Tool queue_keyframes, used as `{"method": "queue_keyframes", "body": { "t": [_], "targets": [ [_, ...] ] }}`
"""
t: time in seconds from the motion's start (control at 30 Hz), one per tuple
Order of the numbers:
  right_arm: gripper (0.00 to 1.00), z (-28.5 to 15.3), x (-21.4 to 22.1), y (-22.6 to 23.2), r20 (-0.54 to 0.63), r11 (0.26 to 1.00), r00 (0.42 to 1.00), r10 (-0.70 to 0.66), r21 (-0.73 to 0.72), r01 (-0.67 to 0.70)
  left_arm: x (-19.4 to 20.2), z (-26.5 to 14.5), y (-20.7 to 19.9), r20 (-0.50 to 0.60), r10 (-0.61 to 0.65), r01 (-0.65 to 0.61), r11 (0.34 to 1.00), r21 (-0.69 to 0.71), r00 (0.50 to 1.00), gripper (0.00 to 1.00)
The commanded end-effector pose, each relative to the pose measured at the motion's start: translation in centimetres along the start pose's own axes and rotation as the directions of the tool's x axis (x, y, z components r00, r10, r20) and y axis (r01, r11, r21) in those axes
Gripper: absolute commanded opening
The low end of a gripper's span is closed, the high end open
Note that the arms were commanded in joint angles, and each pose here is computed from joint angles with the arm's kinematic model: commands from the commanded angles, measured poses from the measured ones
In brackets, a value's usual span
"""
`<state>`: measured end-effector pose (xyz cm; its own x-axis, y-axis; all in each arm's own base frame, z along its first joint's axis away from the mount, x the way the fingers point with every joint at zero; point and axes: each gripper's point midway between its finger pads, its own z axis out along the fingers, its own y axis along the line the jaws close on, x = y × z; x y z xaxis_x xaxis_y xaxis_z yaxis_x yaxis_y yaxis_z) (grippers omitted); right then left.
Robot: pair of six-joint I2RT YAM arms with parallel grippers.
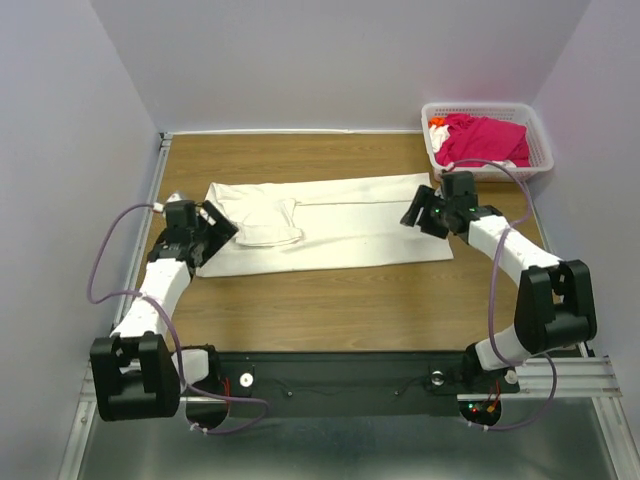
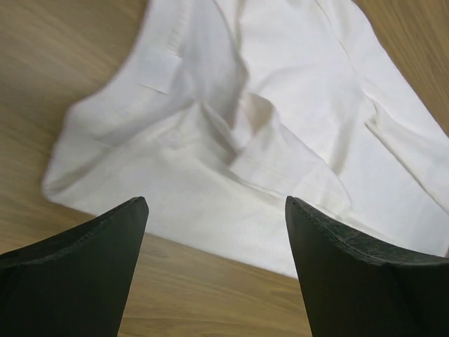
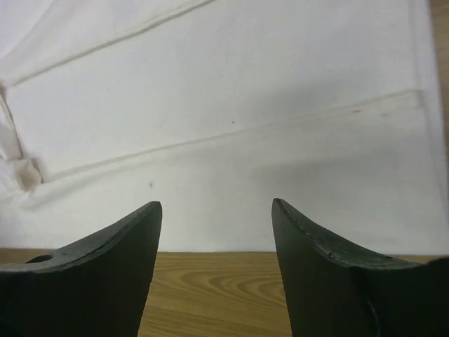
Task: Fold and stack the t-shirts
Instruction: Fold the tshirt
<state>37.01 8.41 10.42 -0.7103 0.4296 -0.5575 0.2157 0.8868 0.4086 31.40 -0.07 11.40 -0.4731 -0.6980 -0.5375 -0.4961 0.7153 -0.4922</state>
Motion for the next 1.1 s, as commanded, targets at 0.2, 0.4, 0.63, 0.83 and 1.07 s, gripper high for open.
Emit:
{"method": "queue_keyframes", "body": {
  "t": [0.2,0.4,0.63,0.83,1.07],
  "targets": [
    [0.76,1.1,2.5,3.9,-0.086,0.986,0.987,-0.137,-0.106,0.127,4.7,4.3,-6.0,-0.136,0.031,-0.017,0.994,0.108,0.990,0.91],
    [0.76,0.2,2.8,3.6,-0.074,0.985,0.987,-0.143,-0.109,0.134,5.1,6.1,-7.8,-0.178,0.023,0.001,0.991,0.134,0.984,0.86],
    [0.76,-0.4,3.2,3.1,-0.068,0.986,0.988,-0.136,-0.102,0.128,5.6,6.9,-10.0,-0.234,-0.016,0.054,0.986,0.156,0.972,0.78],
    [0.76,-0.6,3.2,3.1,-0.061,0.987,0.989,-0.131,-0.098,0.125,4.8,7.4,-11.9,-0.252,-0.051,0.099,0.978,0.182,0.966,0.76],
    [0.76,-0.6,3.1,3.3,-0.063,0.987,0.990,-0.128,-0.104,0.121,3.3,9.8,-14.1,-0.244,-0.027,0.078,0.976,0.202,0.969,0.68]
  ]
}}
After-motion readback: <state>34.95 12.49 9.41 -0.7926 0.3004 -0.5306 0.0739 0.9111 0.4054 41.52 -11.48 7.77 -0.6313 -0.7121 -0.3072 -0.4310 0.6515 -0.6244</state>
